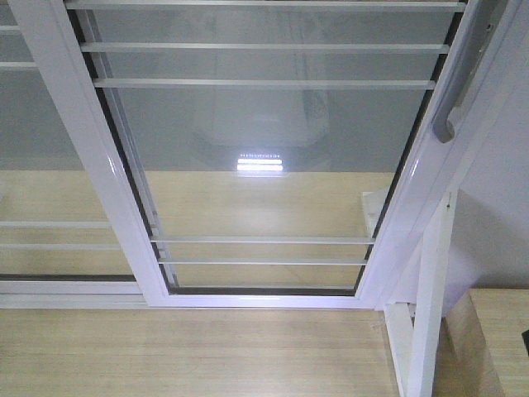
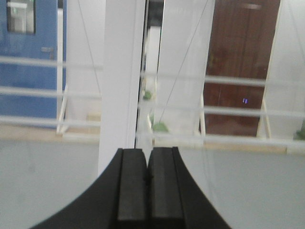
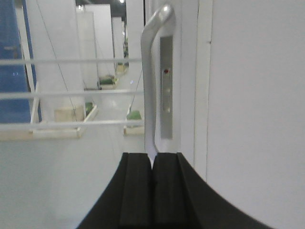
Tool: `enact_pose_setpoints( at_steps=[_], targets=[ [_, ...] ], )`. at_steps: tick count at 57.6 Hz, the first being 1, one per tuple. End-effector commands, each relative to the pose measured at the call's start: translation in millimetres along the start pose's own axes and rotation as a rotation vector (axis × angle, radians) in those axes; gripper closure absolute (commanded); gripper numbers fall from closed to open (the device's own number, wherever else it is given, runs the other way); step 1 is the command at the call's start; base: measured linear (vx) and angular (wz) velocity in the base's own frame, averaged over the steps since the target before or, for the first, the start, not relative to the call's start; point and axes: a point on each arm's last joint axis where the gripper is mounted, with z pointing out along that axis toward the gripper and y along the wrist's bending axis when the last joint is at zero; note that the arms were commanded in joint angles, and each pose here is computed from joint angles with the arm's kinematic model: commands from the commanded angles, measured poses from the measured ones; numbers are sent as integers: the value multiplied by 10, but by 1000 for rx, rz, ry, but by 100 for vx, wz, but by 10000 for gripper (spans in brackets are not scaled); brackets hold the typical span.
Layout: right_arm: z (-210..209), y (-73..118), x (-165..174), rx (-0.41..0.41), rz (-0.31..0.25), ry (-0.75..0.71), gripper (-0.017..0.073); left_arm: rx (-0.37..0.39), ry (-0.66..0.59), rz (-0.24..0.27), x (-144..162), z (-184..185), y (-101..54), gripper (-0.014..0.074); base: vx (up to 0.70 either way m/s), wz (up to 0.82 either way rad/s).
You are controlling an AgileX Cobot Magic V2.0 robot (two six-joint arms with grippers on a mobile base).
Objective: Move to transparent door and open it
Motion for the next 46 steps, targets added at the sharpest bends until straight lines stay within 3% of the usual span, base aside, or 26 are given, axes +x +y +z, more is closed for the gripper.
enact_pose_setpoints(
  at_steps=[1,6,17,26,33,46],
  targets=[
    [-36,-6,-295,9,26,-196,564,38,-224,-19,-326,-34,-45,596,0,0],
    [-87,8,-611,2,23,-258,564,46,-295,-17,-595,-61,-76,595,0,0],
    [-217,46,-1389,-5,-62,-294,564,46,-328,0,-1193,-65,-144,594,0,0],
    [-114,63,-1854,-6,-77,-289,564,34,-291,93,-1600,115,-197,594,0,0],
    [146,66,-1907,-7,-77,-214,564,28,-222,155,-1653,358,-208,594,0,0],
    [663,62,-1627,-13,-54,35,561,5,38,139,-1336,831,-160,594,0,0]
  ],
)
